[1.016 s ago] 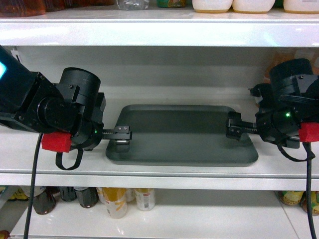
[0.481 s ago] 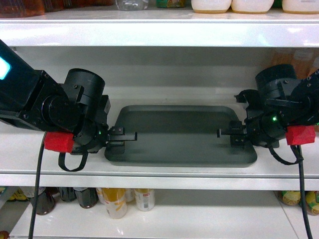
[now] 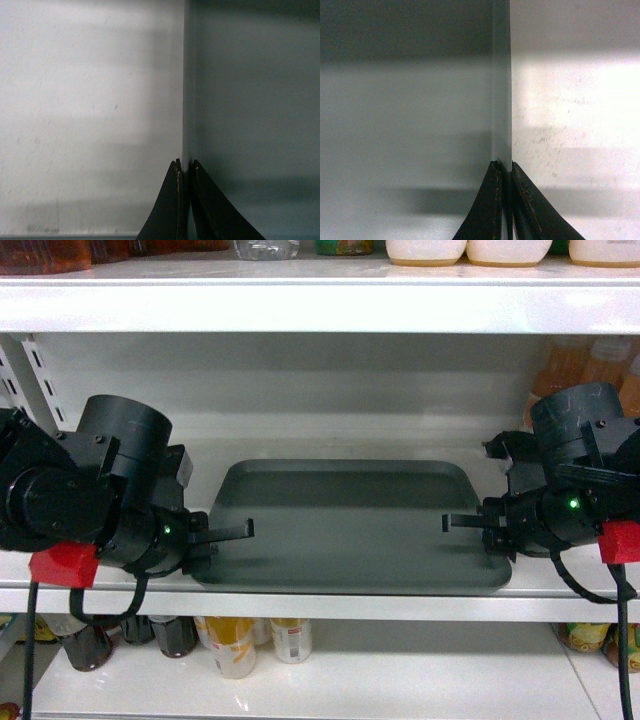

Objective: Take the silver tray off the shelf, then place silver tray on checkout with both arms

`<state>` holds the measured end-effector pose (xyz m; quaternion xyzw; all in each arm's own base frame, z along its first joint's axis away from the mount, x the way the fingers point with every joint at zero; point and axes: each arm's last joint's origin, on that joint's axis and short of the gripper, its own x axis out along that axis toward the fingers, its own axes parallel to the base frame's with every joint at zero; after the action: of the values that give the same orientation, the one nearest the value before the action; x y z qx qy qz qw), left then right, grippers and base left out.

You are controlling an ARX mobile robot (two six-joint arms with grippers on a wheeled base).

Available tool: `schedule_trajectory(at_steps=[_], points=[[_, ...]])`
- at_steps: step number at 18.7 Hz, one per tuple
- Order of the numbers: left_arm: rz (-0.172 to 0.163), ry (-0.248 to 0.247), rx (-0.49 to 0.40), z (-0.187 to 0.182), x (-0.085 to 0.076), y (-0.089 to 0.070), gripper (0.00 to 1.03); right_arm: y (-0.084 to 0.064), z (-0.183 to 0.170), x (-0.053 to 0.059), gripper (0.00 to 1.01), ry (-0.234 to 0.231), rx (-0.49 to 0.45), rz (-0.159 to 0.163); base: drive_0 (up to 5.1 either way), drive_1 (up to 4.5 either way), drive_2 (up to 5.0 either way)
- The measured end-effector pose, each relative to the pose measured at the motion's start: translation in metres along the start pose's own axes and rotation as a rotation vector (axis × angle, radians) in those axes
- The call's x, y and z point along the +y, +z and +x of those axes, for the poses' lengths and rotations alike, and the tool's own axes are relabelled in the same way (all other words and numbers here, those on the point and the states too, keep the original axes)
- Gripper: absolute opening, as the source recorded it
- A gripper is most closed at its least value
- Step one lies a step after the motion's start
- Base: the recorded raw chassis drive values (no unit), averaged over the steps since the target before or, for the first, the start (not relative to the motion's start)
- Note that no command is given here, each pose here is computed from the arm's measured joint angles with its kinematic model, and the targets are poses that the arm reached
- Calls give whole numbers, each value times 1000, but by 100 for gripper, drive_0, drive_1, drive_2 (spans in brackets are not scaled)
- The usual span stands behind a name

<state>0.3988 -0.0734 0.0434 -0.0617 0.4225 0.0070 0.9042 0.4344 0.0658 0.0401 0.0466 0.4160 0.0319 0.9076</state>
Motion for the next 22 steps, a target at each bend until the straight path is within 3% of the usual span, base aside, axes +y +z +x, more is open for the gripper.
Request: schedule_trajectory(at_steps=[2,5,9,11,16,17,19,22], points=[[15,29,-9,-13,0,-9,3,-9,-13,-1,3,7,1,15,0,0,0],[30,34,-41,-43,-4,-17,3,-19,-43,-3,3,23,-23,39,0,0,0],[38,2,-179,-96,-13,-11,3,-12,-104,-4,3,60,-158,52,0,0,0],[43,-4,-224,-121,-12,-15,3,-17,-133,-4,3,72,-205,49,0,0,0],[57,-19,-283,-180,-5,-51,3,-51,-205,-4,2,125,-294,40,0,0,0],[56,-17,-308,-190,-5,-56,3,-50,-209,-4,2,132,-311,39,0,0,0],[51,-21,-348,-196,-6,-51,3,-49,-208,-4,2,135,-311,43,0,0,0],[57,-14,-326,-193,-5,-54,3,-50,-208,-3,2,135,-308,45,0,0,0]])
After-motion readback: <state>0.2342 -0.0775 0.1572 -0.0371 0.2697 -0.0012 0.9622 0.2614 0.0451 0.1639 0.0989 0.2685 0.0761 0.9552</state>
